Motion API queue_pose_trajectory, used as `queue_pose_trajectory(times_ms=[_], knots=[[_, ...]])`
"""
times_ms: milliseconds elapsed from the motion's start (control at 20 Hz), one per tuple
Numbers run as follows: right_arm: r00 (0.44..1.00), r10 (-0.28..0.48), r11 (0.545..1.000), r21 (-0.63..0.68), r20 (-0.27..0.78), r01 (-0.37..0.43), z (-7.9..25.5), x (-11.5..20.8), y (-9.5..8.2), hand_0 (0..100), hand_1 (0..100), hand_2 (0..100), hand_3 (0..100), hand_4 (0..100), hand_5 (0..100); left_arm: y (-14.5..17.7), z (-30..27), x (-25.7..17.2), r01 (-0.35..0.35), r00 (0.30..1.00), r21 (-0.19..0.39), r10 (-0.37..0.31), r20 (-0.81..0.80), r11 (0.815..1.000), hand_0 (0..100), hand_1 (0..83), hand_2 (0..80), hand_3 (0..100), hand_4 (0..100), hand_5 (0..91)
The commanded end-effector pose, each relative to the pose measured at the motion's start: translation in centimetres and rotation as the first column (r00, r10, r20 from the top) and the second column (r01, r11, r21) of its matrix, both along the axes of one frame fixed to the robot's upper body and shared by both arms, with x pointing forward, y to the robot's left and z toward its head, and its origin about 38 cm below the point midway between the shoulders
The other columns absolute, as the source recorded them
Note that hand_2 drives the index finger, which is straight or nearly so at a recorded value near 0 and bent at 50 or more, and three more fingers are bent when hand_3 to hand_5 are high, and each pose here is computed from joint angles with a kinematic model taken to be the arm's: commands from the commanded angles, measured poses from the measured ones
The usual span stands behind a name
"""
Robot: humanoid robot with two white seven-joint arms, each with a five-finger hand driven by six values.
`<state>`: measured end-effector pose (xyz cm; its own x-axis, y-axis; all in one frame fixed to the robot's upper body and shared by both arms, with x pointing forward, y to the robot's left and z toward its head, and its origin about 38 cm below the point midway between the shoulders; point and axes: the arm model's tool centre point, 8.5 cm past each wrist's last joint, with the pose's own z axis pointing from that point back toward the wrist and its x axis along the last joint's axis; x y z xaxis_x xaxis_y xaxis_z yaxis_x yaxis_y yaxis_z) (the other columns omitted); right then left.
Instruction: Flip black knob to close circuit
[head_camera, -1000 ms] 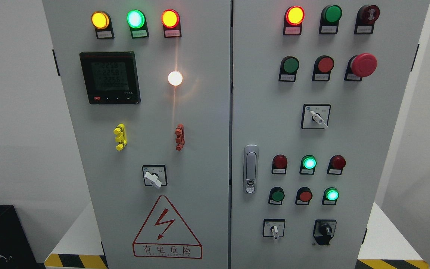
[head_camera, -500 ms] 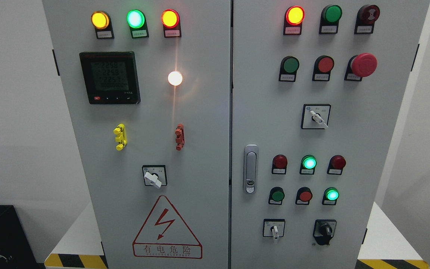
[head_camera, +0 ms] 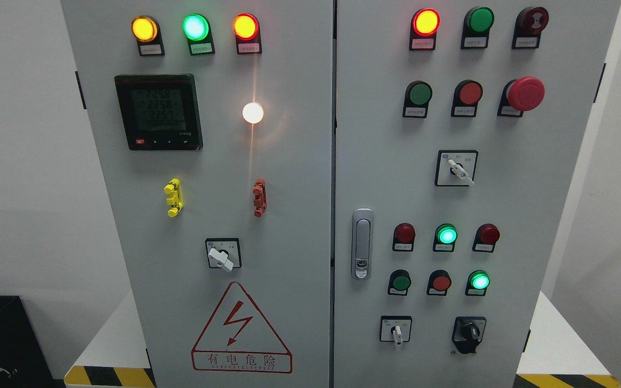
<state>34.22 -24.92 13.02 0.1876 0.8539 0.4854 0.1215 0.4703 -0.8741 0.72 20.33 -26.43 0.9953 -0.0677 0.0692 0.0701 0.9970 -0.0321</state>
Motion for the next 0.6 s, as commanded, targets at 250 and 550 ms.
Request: queue_pose_trajectory(times_ms=[250, 550], knots=[[0.997, -0.059, 0.987, -0.145, 0.041, 0.064, 2.6, 1.9, -0.3, 0, 0, 88, 100, 89, 95, 0.0, 0.0, -0.6, -0.002, 1.0, -0.002, 0.002, 0.002, 1.0, 12, 55.6, 0.0, 0, 0, 0.0], [0.997, -0.073, 0.986, -0.145, 0.04, 0.078, 2.9, 3.1, -0.3, 0, 1, 88, 100, 89, 95, -0.1, 0.0, -0.6, -0.002, 1.0, -0.003, 0.002, 0.002, 1.0, 12, 55.6, 0.0, 0, 0, 0.0]])
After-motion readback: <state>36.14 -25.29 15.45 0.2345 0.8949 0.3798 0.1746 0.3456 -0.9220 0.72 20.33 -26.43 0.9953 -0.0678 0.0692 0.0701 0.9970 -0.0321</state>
